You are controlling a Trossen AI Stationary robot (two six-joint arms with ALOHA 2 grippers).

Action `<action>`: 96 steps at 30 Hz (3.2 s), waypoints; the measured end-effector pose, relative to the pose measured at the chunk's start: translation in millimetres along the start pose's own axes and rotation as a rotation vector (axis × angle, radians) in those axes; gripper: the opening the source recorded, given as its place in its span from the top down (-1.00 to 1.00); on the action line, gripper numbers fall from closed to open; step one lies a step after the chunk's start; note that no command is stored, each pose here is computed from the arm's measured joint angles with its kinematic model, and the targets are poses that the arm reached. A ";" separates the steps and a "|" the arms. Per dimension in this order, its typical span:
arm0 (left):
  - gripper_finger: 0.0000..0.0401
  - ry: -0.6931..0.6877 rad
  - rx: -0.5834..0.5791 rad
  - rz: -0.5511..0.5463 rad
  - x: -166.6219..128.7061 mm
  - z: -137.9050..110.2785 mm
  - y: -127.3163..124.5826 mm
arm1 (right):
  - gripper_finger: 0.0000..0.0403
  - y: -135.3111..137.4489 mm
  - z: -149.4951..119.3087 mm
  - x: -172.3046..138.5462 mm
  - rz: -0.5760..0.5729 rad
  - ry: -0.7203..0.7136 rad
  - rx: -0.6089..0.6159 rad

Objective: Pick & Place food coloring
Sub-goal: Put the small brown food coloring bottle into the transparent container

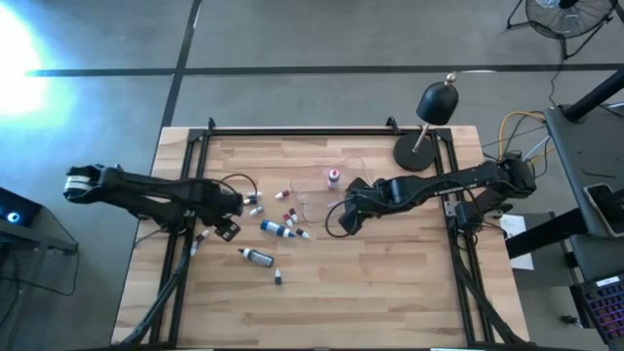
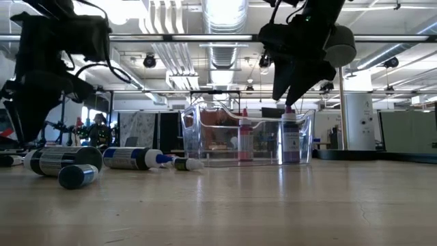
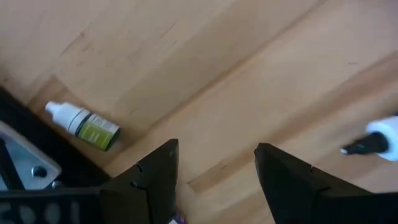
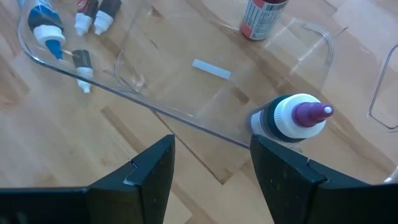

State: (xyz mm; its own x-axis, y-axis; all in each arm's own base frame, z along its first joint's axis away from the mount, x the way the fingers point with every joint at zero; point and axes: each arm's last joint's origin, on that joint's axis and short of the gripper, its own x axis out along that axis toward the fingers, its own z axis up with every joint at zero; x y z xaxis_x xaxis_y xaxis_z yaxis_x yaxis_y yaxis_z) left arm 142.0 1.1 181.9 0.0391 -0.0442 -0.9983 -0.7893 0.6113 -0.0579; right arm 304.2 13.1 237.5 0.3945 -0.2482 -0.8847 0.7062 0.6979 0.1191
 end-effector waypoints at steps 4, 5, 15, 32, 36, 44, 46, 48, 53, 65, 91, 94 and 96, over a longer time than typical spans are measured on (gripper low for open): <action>0.07 0.061 -0.016 0.072 11.2 3.6 -3.9 | -0.01 -0.1 -0.3 0.3 0.009 0.011 -0.021; 0.07 0.082 -0.006 0.085 13.5 3.9 -4.6 | -0.01 -0.1 -0.3 0.3 0.009 0.012 -0.025; 0.08 0.288 0.130 0.217 38.2 0.1 -13.8 | -0.01 -0.8 -1.7 1.3 0.006 0.019 -0.038; 0.08 0.442 0.169 0.258 63.0 -0.6 -15.0 | -0.01 -8.7 -13.8 13.2 -0.028 0.062 -0.049; 0.14 0.422 0.184 0.250 61.4 -0.6 -14.7 | -0.01 -9.2 -14.8 14.4 -0.028 0.062 -0.047; 0.40 0.351 0.194 0.241 57.9 0.7 -14.6 | -0.01 -9.0 -14.7 14.6 -0.025 0.060 -0.057; 0.45 0.343 0.195 0.244 57.6 0.9 -14.5 | -0.01 -9.2 -14.4 14.7 -0.026 0.059 -0.058; 0.49 0.339 0.198 0.246 57.6 1.1 -14.5 | -0.01 -9.2 -14.4 14.7 -0.026 0.059 -0.057; 0.61 0.335 0.216 0.239 58.0 1.5 -14.9 | -0.01 -9.6 -13.5 15.0 -0.025 0.056 -0.057; 0.81 0.170 0.240 0.234 43.0 16.2 -30.6 | -0.01 -8.3 -11.5 13.0 -0.021 0.040 -0.059; 0.83 -1.183 0.125 -0.611 -71.1 81.5 -65.2 | -0.01 -22.3 0.1 -39.0 0.038 -0.170 0.016; 0.83 -1.136 0.155 -0.567 -58.7 93.4 -75.3 | -0.01 -25.2 0.6 -46.5 0.053 -0.188 0.041; 0.82 -1.123 0.185 -0.551 -55.1 101.5 -84.0 | -0.01 -26.3 0.5 -49.3 0.060 -0.194 0.049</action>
State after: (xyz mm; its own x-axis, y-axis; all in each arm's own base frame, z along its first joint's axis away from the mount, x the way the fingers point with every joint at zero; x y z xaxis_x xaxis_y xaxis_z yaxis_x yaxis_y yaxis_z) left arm 268.3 32.4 240.7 0.9035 0.3102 -0.2956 -0.4089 0.8304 -0.3785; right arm 266.5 6.6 278.2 0.5391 -0.3349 -0.7728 0.7037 0.6833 0.1947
